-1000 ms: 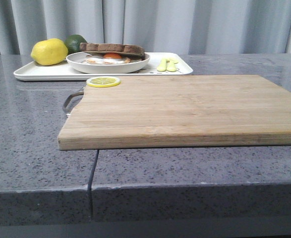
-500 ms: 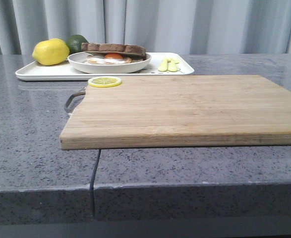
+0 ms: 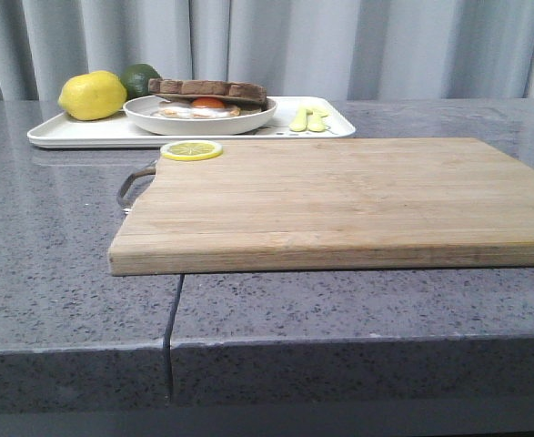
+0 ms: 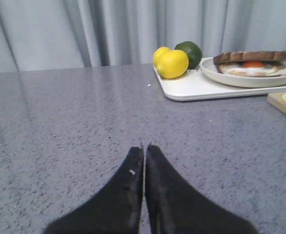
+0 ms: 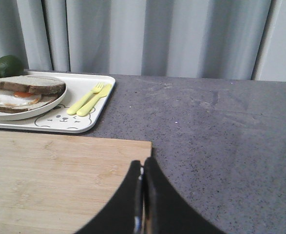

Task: Place bread and move sandwich to tray

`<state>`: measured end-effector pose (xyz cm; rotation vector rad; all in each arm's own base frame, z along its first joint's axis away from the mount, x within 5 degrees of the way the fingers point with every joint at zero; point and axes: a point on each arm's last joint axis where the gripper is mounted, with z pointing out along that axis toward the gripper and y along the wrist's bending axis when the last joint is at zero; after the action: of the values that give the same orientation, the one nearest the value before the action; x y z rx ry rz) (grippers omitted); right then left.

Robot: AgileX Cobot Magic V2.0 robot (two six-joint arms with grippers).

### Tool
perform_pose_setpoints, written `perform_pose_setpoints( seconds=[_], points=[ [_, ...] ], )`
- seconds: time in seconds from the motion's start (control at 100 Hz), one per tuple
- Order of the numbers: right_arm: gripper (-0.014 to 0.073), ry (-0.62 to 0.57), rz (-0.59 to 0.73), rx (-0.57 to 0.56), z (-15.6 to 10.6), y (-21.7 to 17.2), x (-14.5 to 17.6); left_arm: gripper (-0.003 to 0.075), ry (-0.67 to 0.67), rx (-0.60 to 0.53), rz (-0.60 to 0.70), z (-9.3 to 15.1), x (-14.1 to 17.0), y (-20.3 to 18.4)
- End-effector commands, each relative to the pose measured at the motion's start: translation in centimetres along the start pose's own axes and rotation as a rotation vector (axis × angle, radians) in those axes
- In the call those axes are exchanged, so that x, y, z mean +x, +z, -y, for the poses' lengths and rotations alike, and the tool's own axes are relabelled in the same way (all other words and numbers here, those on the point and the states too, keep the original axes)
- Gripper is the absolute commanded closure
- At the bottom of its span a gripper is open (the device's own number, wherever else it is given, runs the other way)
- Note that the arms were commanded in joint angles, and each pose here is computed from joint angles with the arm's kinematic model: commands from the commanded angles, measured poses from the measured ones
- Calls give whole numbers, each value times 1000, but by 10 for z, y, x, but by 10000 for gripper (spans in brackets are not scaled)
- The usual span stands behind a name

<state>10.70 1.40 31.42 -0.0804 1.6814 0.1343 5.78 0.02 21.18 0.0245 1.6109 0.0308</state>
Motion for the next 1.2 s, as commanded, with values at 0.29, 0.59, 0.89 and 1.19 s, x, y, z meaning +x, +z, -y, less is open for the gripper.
perform_pose_setpoints(
  seconds=[0.29,0.59,0.89,1.19],
  points=[
    [662,4,93,21,2,-2,-15,740,14,-48,53,-2,10,-3],
    [662,4,93,21,2,-2,-15,740,9,-48,53,-2,10,-3],
    [662,4,93,21,2,-2,-15,739,9,-48,53,-2,10,-3],
    [662,4,93,21,2,-2,-15,740,9,-48,53,-2,10,-3]
  ],
)
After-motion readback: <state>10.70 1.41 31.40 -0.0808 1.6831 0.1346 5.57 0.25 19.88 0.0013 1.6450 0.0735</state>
